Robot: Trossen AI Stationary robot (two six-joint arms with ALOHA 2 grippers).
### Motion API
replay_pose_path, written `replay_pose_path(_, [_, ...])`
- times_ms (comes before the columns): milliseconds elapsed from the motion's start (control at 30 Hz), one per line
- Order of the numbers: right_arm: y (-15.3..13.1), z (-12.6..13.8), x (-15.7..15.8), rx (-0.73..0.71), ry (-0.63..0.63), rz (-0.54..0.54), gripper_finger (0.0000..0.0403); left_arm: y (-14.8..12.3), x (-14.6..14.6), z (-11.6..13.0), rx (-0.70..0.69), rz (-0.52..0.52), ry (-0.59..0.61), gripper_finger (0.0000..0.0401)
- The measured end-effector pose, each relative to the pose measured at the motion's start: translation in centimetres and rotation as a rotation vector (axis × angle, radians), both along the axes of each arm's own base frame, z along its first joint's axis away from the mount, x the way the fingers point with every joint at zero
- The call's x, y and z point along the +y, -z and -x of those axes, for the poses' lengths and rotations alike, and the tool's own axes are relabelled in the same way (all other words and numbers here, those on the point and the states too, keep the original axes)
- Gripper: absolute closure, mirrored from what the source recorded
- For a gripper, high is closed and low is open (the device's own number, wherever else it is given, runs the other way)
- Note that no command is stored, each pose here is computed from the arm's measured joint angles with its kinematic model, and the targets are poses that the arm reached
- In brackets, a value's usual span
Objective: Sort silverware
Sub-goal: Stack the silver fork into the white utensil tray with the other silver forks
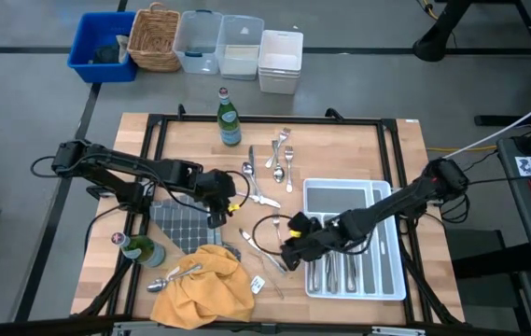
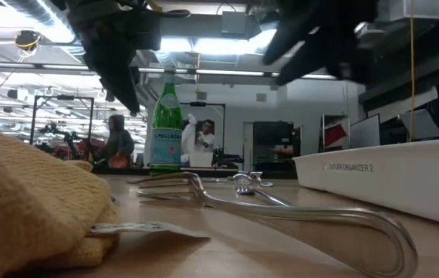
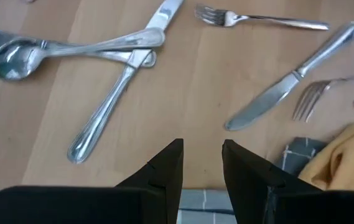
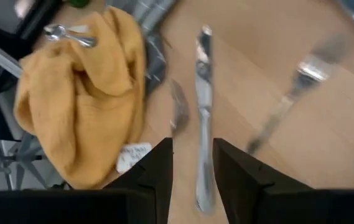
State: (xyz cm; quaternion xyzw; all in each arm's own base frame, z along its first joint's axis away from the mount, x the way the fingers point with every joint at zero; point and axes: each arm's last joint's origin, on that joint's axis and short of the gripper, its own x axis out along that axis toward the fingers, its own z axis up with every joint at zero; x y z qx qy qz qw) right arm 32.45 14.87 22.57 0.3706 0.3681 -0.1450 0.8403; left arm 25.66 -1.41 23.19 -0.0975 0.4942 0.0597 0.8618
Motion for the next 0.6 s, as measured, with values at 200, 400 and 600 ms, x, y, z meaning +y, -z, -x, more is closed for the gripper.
replay_pose_path(200, [2.1, -2.4, 0.0, -0.065, -0.053, 0.007, 0.0288, 0.0, -0.1, 0.0, -0.002, -0.012, 0.057, 0.0301])
replay_pose_path(400, [4.0, -3.8, -0.4, -0.055, -0.079, -0.041, 0.0288, 0.0, -0.2, 0.9, 0.067, 0.030, 0.001, 0.0301])
replay_pose_path(600, [5.0, -4.9, -1.2, -0.063, -0.185, -0.069, 0.0288, -1.5, -1.2, 2.7, 0.051, 0.085, -0.048, 0.0317])
